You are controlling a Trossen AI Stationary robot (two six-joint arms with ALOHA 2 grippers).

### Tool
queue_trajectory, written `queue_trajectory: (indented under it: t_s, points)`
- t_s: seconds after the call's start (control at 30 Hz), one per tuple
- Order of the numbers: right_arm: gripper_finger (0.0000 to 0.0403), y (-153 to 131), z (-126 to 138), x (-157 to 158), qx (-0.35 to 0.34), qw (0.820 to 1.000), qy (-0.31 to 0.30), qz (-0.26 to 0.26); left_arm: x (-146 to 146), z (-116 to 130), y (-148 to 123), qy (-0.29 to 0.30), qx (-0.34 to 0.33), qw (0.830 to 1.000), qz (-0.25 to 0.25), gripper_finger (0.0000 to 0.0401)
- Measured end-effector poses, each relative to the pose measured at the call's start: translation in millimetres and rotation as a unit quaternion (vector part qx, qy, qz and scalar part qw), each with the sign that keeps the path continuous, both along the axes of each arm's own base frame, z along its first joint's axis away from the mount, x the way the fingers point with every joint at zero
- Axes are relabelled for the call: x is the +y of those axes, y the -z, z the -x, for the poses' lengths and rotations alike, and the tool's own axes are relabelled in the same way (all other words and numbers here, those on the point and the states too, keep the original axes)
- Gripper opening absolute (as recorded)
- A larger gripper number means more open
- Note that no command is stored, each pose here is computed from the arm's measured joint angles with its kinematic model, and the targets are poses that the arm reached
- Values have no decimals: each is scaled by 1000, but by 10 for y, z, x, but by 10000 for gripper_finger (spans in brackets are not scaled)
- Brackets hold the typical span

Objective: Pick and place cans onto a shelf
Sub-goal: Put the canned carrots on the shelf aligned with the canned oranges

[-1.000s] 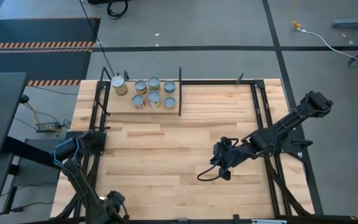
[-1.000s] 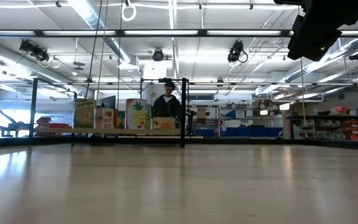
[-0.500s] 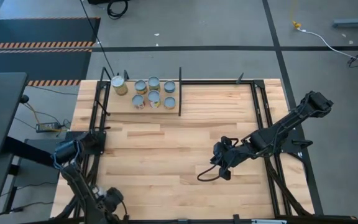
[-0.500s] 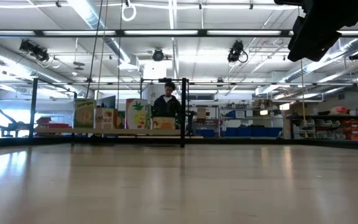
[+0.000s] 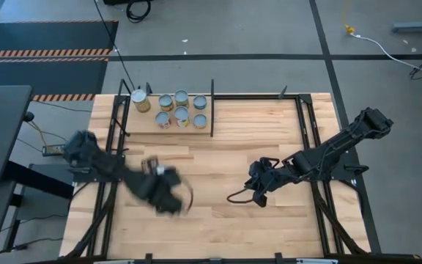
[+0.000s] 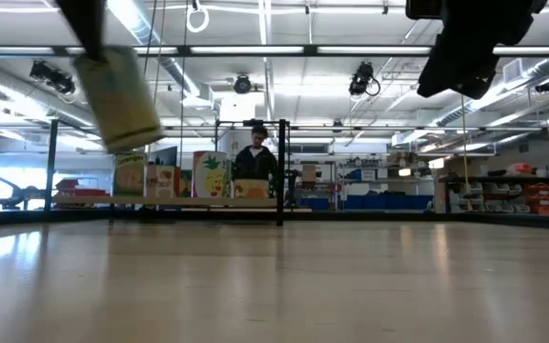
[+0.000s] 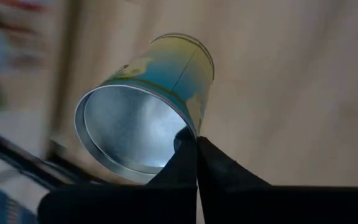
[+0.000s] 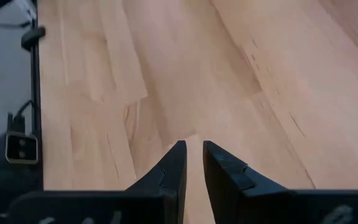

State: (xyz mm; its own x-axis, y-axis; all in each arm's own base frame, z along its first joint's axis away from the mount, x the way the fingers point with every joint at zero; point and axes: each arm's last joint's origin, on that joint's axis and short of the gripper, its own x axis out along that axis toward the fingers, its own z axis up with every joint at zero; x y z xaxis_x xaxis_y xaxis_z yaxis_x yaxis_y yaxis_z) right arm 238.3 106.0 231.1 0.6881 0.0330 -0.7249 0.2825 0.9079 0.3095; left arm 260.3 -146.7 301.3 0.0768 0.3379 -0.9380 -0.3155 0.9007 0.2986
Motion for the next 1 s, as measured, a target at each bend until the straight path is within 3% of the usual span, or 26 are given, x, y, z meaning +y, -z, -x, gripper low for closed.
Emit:
queue_trajectory:
  t_s: [0.17,0.3,0.5,0.63,0.77,1.0]
  points:
    - [60,-6,-27,-43,-3,999,35,-30,837,83,-156,7,15,999,-32,1]
    - [60,-6,-32,-56,-2,997,63,-54,1358,409,-249,-5,25,999,-30,0]
    - [60,-11,-65,-143,-14,990,123,-61,1976,838,-161,-43,78,996,-24,0]
    - [60,-13,-111,-268,-18,983,165,-80,2268,959,-34,-47,122,991,-8,0]
    - [60,-21,-153,-364,-19,977,184,-105,2475,991,122,-40,123,992,-6,0]
    - [60,-51,-206,-434,-37,971,196,-130,2656,1078,372,-24,140,990,1,0]
